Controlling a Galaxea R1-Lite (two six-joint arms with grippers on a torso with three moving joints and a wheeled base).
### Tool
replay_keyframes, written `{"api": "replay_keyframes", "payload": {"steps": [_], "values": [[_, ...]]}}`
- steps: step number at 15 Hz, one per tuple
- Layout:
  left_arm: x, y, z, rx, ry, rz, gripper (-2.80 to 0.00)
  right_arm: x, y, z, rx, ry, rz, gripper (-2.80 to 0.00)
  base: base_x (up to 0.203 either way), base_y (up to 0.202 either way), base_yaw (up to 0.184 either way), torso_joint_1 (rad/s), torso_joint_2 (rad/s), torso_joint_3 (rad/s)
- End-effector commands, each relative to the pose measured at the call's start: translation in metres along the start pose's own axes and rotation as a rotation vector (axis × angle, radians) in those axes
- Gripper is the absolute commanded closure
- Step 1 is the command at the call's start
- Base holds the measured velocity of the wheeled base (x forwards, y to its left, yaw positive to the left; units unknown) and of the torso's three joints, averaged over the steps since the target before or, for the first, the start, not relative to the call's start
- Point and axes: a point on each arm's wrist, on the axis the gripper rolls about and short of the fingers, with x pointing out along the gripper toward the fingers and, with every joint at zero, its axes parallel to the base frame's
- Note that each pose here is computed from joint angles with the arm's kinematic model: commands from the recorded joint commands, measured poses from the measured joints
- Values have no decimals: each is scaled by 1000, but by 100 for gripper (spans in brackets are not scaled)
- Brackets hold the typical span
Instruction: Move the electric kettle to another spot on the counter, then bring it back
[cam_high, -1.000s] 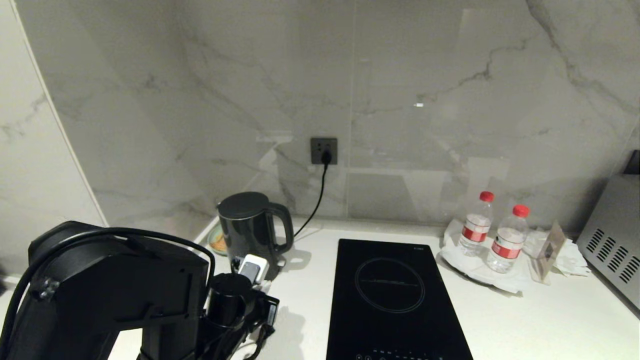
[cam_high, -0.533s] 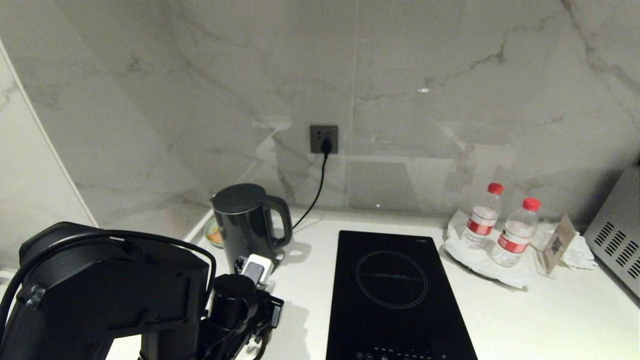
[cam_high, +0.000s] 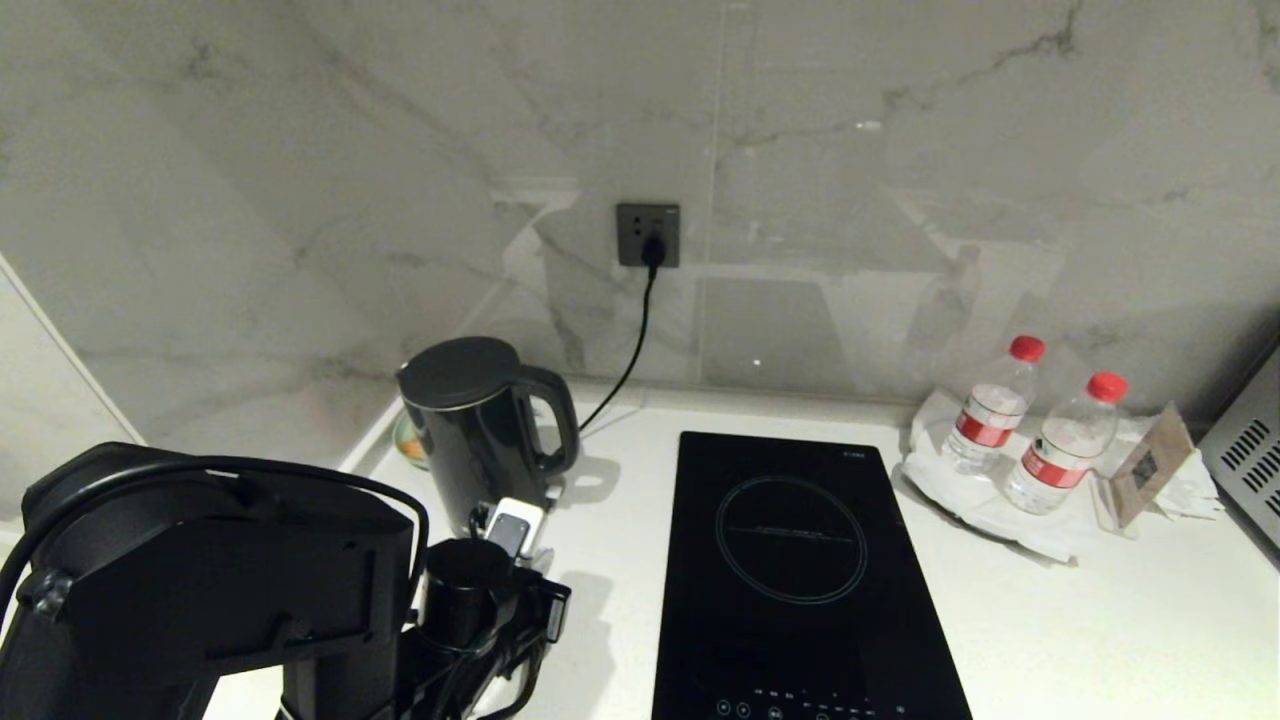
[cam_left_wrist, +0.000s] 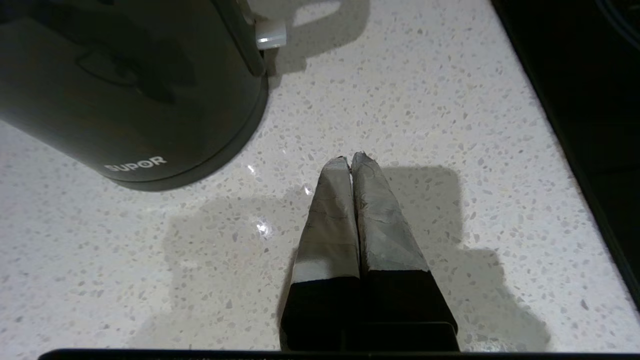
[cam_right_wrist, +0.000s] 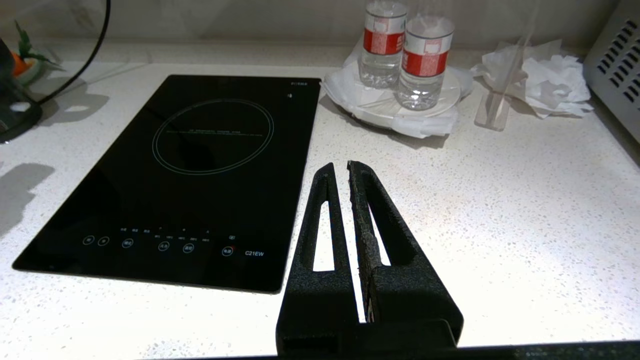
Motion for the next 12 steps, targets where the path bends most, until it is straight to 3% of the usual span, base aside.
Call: {"api": "replay_keyframes", "payload": {"steps": [1, 6, 12], "values": [[0, 0, 1, -3, -9, 2, 0, 0, 0, 0, 0, 0, 0, 0, 0, 0, 0, 9, -1, -200], [0, 1, 3, -6, -16, 6, 0, 0, 0, 0, 0, 0, 0, 0, 0, 0, 0, 3, 3, -156], [15, -20, 25, -23, -121, 52, 0, 0, 0, 0, 0, 0, 0, 0, 0, 0, 0, 1, 0, -7]]}}
